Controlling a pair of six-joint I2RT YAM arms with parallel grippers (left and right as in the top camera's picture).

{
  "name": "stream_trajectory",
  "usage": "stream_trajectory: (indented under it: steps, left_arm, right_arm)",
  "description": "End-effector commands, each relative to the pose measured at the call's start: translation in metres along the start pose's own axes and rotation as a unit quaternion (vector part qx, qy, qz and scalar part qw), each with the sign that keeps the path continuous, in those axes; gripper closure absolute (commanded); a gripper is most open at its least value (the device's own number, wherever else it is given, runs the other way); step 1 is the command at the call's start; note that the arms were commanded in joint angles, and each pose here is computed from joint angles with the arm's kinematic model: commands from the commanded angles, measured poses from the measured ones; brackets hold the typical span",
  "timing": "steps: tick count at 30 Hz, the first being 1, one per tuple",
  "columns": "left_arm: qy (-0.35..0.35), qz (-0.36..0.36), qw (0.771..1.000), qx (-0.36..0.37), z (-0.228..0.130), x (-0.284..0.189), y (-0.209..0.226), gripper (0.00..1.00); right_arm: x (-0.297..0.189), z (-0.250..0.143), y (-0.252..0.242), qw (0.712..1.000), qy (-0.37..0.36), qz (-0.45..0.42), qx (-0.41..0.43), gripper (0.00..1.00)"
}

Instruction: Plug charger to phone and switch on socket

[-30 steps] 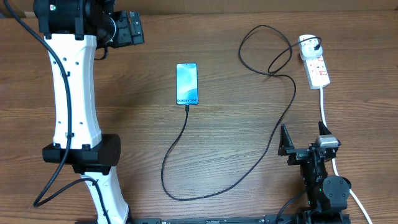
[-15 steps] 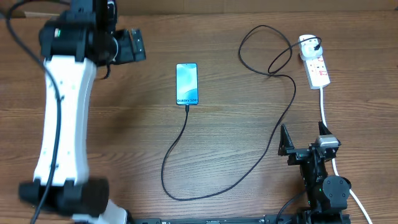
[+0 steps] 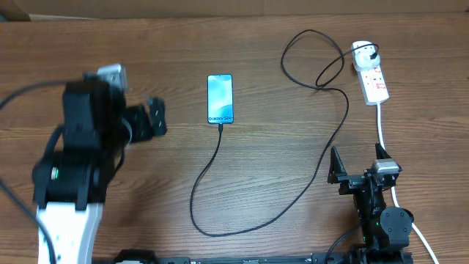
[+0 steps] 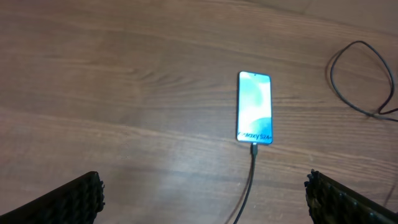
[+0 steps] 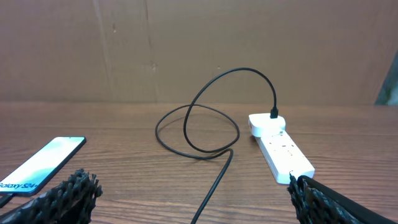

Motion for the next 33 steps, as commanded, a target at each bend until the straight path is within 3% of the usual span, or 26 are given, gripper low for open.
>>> stream_trajectory:
  steps: [1,14,21,25,33]
  left_arm:
    - [-0.028,0.009,0.999,-0.011,-0.021,-0.022,0.007,0.00]
    - [-0.127,0.030,0.991,-0.035,-0.098,-0.049,0.020,0.00]
    - [-0.161,0.001,0.987,-0.002,-0.100,-0.037,0.012,0.00]
    - [-0.228,-0.031,0.972,0.036,-0.094,-0.031,0.003,0.00]
    - [-0.325,-0.032,0.944,0.044,-0.099,-0.019,0.002,0.00]
  right_arm:
    - [0.000,-0.001,-0.001,1.000,-0.003,-0.002,-0.001,0.00]
    - [0.000,-0.001,-0.001,1.000,-0.003,-0.002,-0.001,0.00]
    - [0.000,-0.001,-0.001,1.000,-0.003,-0.002,-0.001,0.00]
    - [0.000,-0.001,-0.001,1.000,-0.003,-0.002,-0.001,0.00]
    - [0.000,-0.001,-0.001,1.000,-0.003,-0.002,-0.001,0.00]
Point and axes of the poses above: each gripper's point midway between its finger pads, its own x axis out along the fingers, its own y axis along the line the jaws close on, z = x × y, the point moved 4 cm from there along -x, back along the fingers, and after that the axes turned 13 degrees about x, right-handed, at the moved point
